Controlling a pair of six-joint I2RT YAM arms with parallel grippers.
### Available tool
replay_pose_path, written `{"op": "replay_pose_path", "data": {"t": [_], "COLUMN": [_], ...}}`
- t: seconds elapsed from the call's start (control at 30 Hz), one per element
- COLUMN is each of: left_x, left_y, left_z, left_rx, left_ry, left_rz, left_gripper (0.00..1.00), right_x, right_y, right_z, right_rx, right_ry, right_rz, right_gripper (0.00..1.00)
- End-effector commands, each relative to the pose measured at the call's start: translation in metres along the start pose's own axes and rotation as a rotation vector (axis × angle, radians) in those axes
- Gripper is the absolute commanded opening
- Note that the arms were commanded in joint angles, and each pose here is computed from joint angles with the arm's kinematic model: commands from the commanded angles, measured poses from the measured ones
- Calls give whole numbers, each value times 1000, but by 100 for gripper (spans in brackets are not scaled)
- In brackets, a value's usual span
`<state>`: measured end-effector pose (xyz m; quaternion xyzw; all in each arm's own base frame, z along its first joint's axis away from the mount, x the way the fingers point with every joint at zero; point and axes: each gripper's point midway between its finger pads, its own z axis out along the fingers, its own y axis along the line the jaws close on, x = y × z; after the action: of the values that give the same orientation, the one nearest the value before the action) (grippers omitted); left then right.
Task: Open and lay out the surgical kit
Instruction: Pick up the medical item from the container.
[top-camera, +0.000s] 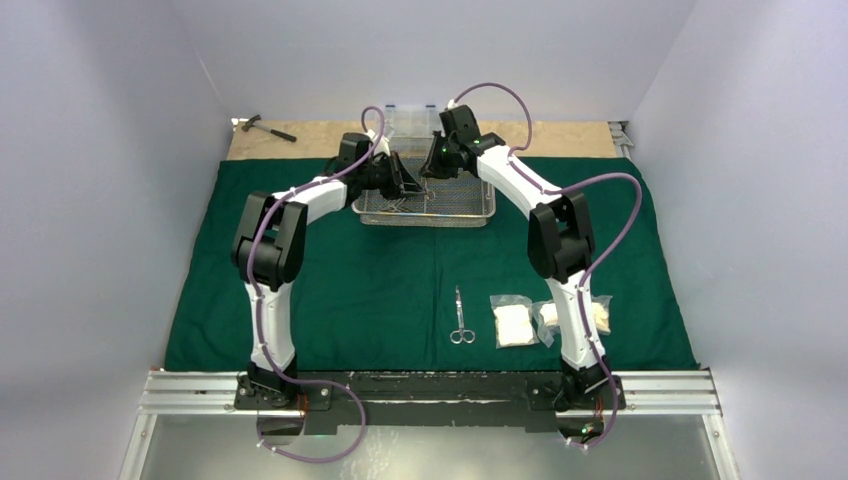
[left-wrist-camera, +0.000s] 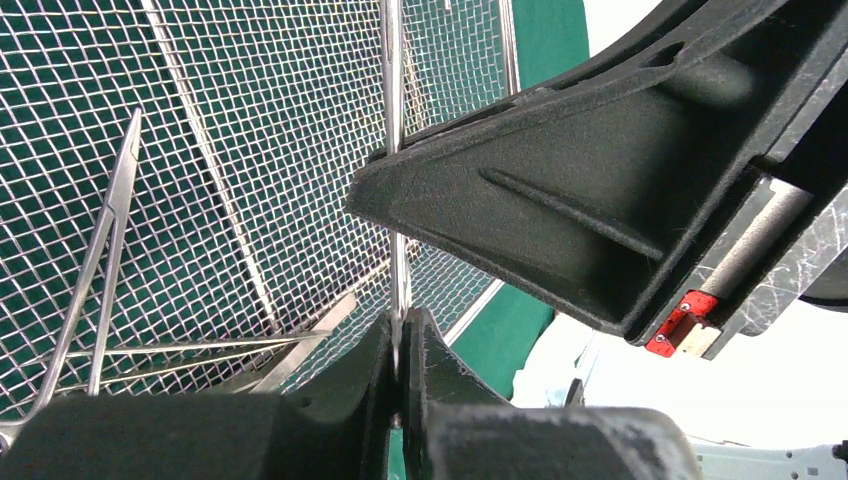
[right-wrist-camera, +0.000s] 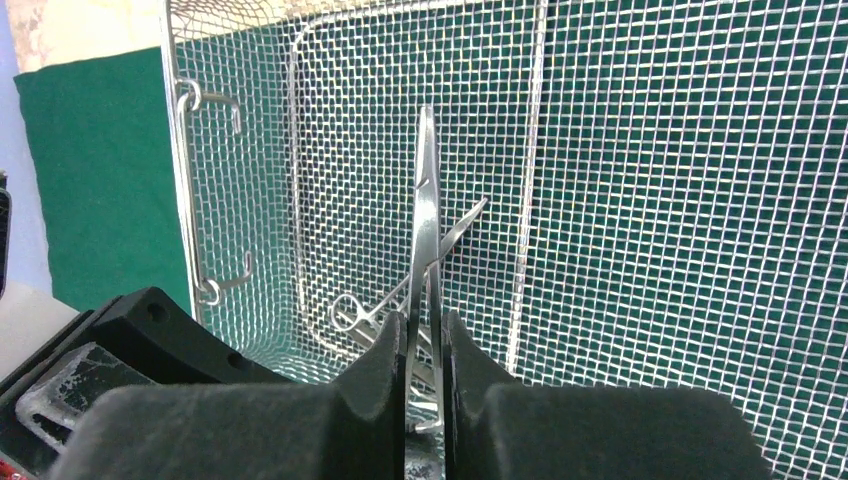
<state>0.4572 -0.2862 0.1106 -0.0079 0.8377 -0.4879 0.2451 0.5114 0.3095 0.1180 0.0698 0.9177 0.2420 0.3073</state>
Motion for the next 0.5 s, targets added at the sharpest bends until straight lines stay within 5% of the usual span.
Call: {"op": "replay_pose_path", "data": {"t": [0.0, 0.07, 0.23, 0.47], "left_x": [-15, -15, -23, -17], "left_y": [-38, -38, -38, -48], "left_z": [-13, -15, -31, -84], "left_rx": [82, 71, -37, -209], "left_ry": [-47, -48, -70, -98], "left_rz": [77, 77, 126, 234], "left_gripper": [0, 5, 53, 70], "right_x": [-21, -25, -34, -8], "right_y": [23, 24, 25, 11], "right_z": [-27, -32, -52, -98], "right_rx": [-53, -51, -13, 71], "right_ry": [-62, -80, -123, -84], "right_rz": [-18, -21, -34, -81], "right_gripper": [3, 0, 0, 0]}}
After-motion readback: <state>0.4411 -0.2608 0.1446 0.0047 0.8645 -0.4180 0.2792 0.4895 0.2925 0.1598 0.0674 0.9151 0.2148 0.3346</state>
